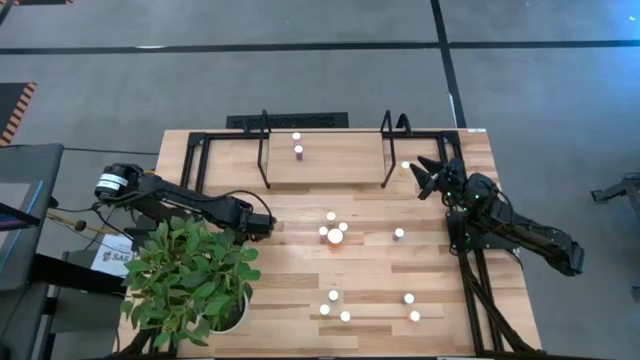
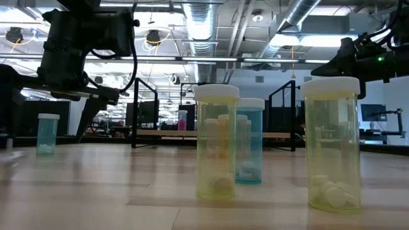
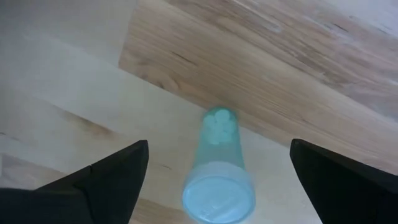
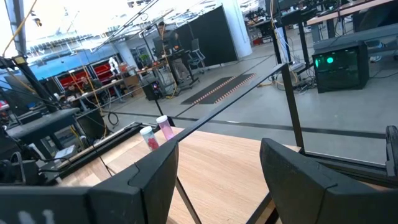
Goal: Pick and place medicine bottles onto shelf by color
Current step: Put the green pill bottle on the shelf
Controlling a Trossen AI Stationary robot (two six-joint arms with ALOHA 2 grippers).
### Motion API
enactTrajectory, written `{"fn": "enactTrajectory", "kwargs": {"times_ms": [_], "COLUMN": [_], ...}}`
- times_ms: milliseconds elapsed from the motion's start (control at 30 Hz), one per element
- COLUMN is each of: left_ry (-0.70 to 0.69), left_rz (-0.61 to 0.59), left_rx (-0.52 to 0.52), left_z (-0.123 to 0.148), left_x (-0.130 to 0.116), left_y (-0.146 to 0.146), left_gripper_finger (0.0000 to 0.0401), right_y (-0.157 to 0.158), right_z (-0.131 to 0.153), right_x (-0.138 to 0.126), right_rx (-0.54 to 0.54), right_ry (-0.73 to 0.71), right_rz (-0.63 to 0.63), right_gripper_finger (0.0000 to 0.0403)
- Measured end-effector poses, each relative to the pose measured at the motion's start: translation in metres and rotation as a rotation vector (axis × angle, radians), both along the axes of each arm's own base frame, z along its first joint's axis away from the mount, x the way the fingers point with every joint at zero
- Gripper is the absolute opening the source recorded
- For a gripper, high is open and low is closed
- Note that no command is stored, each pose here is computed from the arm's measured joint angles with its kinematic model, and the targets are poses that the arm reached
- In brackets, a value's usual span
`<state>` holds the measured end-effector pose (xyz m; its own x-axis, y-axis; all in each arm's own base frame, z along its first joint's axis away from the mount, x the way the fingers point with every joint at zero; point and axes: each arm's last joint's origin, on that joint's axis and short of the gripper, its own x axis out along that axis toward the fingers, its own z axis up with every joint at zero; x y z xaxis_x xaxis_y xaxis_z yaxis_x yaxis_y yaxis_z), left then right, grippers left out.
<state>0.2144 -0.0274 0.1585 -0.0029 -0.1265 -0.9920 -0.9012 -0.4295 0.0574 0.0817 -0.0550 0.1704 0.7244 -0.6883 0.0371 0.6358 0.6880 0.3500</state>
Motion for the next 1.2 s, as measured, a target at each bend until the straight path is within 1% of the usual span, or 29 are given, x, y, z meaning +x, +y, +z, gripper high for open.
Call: {"fn": "enactTrajectory", "kwargs": {"times_ms": [133, 333, 467, 600, 733, 933, 1067, 1200], "left_ry": [0.0, -0.007, -0.007, -0.018, -0.044, -0.067, -0.065, -0.059], "left_rz": [0.0, -0.034, -0.035, -0.035, -0.039, -0.039, -0.019, 0.02], "left_rx": [0.004, -0.003, -0.009, -0.009, 0.002, 0.042, 0.032, 0.019], "left_z": [0.0, 0.0, 0.0, 0.002, 0.01, 0.019, 0.02, 0.02], "left_x": [0.0, 0.0, 0.0, 0.0, -0.004, -0.011, -0.011, -0.011], "left_y": [0.0, 0.0, 0.0, 0.0, 0.001, 0.003, 0.002, 0.002], "left_gripper_finger": [0.0354, 0.0277, 0.0225, 0.0191, 0.0187, 0.0208, 0.0218, 0.0213], "right_y": [0.0, 0.0, 0.0, 0.0, 0.0, 0.0, 0.0, 0.0], "right_z": [0.0, 0.0, 0.0, 0.0, 0.0, 0.0, 0.0, 0.0], "right_x": [0.0, 0.0, 0.0, 0.0, 0.0, 0.0, 0.0, 0.0], "right_rx": [0.0, 0.0, 0.0, 0.0, 0.0, 0.0, 0.0, 0.0], "right_ry": [0.0, 0.0, 0.0, 0.0, 0.0, 0.0, 0.0, 0.0], "right_rz": [0.0, 0.0, 0.0, 0.0, 0.0, 0.0, 0.0, 0.0], "right_gripper_finger": [0.0249, 0.0249, 0.0249, 0.0249, 0.0249, 0.0249, 0.0249, 0.0249]}}
